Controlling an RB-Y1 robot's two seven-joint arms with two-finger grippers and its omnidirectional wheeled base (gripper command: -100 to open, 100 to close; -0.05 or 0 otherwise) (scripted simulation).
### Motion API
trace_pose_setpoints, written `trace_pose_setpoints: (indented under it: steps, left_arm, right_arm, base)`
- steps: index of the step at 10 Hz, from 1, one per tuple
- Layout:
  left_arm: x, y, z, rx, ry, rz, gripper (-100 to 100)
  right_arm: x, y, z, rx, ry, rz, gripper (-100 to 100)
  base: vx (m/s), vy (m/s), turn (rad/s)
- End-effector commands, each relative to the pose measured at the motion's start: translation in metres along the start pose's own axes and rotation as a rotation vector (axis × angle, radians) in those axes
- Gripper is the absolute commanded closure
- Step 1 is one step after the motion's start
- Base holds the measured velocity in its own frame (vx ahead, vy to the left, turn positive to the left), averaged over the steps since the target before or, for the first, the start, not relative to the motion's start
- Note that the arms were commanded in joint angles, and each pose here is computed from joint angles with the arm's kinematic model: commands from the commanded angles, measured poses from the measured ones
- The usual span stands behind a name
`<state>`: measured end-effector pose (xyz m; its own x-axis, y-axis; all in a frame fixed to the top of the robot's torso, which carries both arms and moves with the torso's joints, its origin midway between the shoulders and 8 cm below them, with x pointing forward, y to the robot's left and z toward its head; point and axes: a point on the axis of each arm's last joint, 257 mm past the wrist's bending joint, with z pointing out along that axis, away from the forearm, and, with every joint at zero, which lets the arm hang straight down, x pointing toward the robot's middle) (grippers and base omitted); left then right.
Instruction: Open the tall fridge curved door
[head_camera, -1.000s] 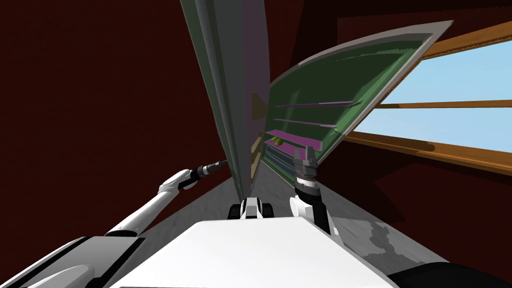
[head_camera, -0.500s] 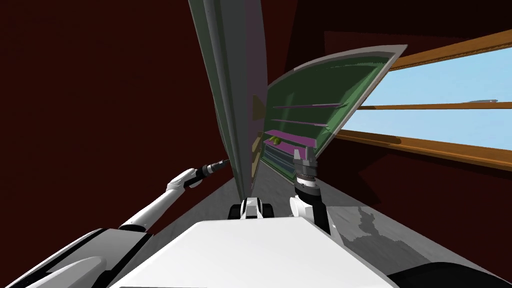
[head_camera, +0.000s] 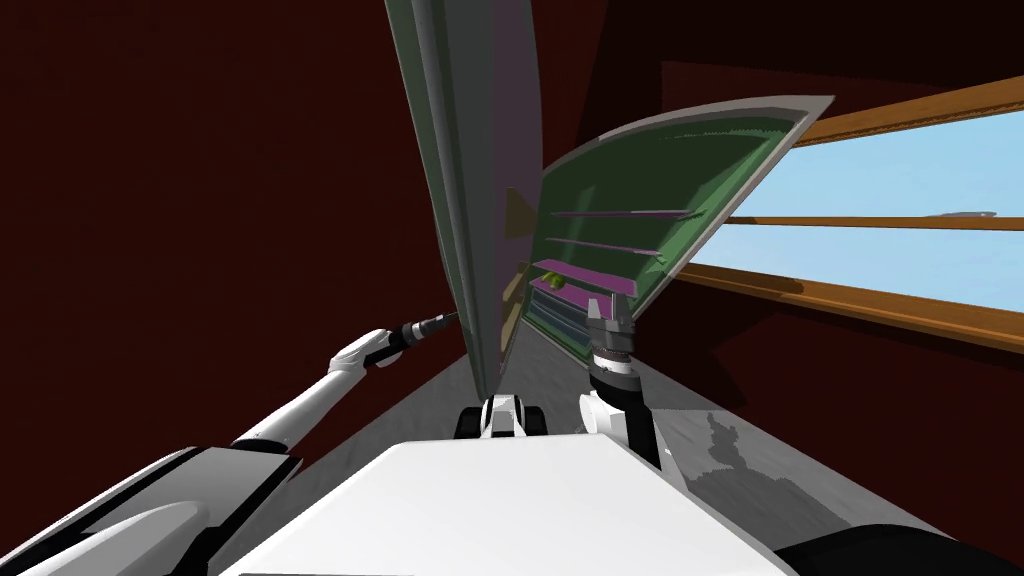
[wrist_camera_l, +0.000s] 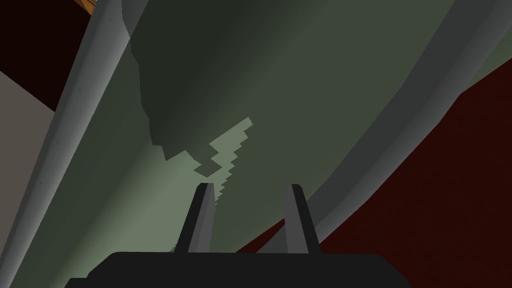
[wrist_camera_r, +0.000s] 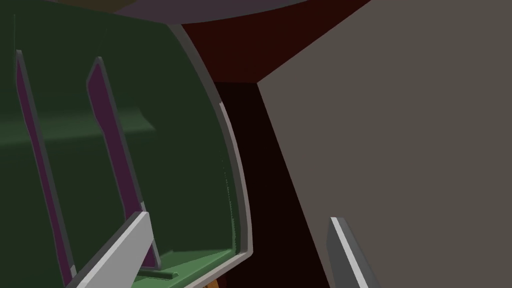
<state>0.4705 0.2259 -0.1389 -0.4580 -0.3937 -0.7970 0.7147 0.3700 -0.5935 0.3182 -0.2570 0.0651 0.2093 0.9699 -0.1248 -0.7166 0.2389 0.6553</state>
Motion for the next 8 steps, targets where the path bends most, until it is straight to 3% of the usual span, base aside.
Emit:
trace_pose_setpoints:
  steps: [1, 2, 3, 8]
  left_arm:
    - [-0.028, -0.013, 0.004, 0.02, -0.006, 0.009, -100]
    - [-0.009, -0.003, -0.003, -0.002, 0.014, -0.012, -100]
    - [-0.008, -0.002, -0.004, -0.006, 0.016, -0.019, 0]
    - [-0.005, -0.001, -0.005, -0.009, 0.02, -0.023, 0]
  right_arm:
    - [0.0, 0.0, 0.0, 0.0, 0.0, 0.0, 0]
    - [0.0, 0.0, 0.0, 0.0, 0.0, 0.0, 0]
    - [0.0, 0.0, 0.0, 0.0, 0.0, 0.0, 0]
    - [0.0, 0.0, 0.0, 0.0, 0.0, 0.0, 0]
  base:
    - [-0.022, -0.055, 0.044]
    - [-0.012, -0.01, 0.028]
    - [-0.006, 0.003, 0.01]
    - [0.0, 0.0, 0.0]
